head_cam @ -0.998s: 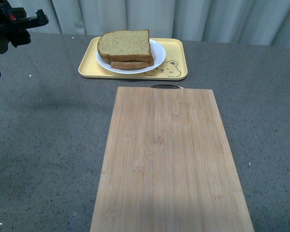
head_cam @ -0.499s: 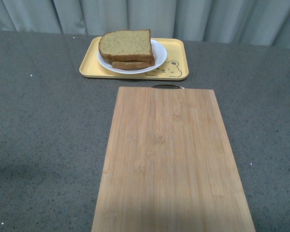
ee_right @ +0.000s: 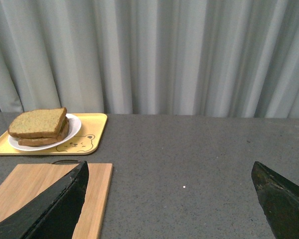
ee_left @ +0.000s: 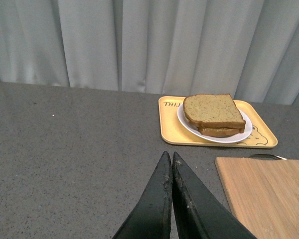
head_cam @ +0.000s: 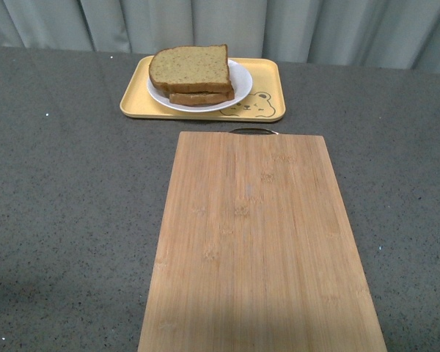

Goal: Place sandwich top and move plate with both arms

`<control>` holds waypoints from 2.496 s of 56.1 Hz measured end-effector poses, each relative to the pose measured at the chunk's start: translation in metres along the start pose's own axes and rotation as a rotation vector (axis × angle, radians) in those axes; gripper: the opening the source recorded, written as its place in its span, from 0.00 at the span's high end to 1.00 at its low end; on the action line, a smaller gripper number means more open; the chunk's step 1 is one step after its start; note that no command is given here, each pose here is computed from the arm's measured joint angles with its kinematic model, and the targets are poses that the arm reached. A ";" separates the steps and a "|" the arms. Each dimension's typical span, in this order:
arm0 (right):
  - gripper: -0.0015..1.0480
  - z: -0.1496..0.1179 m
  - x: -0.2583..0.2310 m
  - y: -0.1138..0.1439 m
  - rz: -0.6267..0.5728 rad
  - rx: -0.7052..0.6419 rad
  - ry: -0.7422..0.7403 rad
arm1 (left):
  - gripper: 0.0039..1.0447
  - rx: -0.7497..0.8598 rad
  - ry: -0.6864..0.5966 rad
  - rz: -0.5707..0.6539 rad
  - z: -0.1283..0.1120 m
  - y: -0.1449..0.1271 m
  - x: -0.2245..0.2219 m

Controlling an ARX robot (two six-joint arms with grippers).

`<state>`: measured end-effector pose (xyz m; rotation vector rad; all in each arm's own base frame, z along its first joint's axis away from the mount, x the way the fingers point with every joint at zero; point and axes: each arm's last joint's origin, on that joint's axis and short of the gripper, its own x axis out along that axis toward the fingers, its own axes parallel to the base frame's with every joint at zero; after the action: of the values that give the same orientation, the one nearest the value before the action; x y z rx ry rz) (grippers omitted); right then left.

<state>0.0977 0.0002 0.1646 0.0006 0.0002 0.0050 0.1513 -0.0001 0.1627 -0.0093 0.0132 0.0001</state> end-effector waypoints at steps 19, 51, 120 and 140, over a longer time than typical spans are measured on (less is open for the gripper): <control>0.09 0.000 0.000 0.000 0.000 0.000 0.000 | 0.97 0.002 -0.019 -0.001 0.006 0.000 -0.016; 0.09 0.000 0.000 0.000 0.000 0.000 0.000 | 0.97 0.002 -0.034 -0.001 0.010 0.000 -0.036; 0.09 0.000 0.000 0.000 -0.001 0.000 0.000 | 0.14 0.002 -0.029 -0.001 0.006 0.000 -0.055; 0.09 0.000 0.000 0.000 -0.001 0.000 0.000 | 0.06 0.003 -0.029 -0.001 0.006 0.000 -0.055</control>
<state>0.0977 0.0001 0.1646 0.0006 0.0002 0.0038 0.0969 0.0000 0.1692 -0.0063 -0.0154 -0.0004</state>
